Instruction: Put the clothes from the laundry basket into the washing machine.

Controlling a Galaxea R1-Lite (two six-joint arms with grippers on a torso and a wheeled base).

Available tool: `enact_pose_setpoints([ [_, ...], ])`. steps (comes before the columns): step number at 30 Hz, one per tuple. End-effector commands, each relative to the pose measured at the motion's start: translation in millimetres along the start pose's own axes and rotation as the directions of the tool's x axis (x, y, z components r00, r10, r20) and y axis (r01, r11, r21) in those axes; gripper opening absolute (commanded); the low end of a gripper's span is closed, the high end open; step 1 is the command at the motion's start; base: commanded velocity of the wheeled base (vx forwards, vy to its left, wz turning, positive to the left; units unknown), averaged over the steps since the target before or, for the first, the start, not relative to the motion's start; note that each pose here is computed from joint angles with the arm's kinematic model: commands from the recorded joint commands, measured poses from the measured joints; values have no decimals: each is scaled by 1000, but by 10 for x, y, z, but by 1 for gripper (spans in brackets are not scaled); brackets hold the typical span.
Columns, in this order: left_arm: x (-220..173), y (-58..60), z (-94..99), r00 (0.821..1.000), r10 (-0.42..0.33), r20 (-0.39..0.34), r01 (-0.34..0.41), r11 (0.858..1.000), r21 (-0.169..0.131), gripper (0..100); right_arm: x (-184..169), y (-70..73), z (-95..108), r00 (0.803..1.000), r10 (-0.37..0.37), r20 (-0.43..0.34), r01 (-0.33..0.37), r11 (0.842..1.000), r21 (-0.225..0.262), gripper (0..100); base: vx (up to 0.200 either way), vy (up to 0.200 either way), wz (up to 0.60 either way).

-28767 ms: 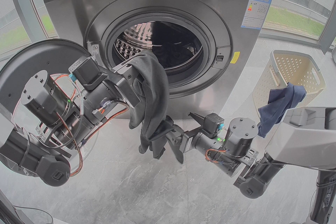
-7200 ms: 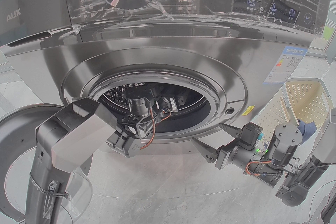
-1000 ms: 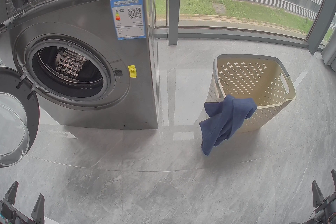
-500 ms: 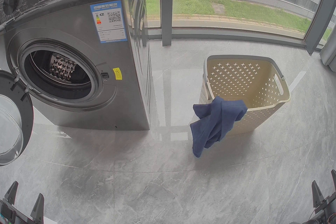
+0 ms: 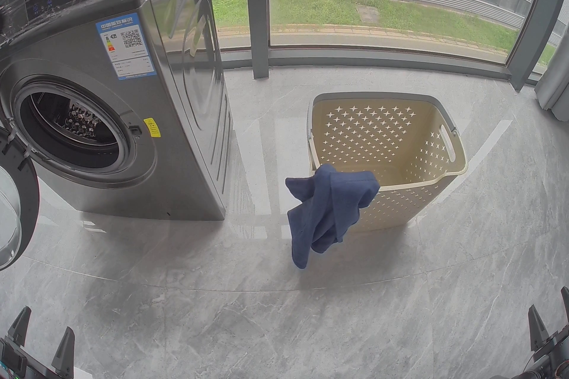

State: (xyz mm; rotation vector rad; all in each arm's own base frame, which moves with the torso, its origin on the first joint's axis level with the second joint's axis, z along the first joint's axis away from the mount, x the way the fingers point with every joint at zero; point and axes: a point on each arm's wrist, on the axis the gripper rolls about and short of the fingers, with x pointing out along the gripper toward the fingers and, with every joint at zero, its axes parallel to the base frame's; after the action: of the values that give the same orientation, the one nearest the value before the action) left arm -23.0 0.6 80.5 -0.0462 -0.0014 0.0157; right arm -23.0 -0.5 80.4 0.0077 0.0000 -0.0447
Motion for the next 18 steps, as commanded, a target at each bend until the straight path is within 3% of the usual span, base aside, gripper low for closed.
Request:
enact_pose_setpoints([
  [1,1,2,-48,1000,0,-1,0,1000,-1,100,2,0,-52,1000,0,-3,0,1000,0,100,0,0,0],
  [4,1,2,-48,1000,0,-1,0,1000,-1,100,2,0,-52,1000,0,-3,0,1000,0,100,0,0,0],
  [13,1,2,-49,1000,0,-3,0,1000,-6,100,2,0,-52,1000,0,-3,0,1000,0,100,200,0,0],
  [18,1,2,-49,1000,0,-3,0,1000,-6,100,2,0,-52,1000,0,-3,0,1000,0,100,0,0,0],
])
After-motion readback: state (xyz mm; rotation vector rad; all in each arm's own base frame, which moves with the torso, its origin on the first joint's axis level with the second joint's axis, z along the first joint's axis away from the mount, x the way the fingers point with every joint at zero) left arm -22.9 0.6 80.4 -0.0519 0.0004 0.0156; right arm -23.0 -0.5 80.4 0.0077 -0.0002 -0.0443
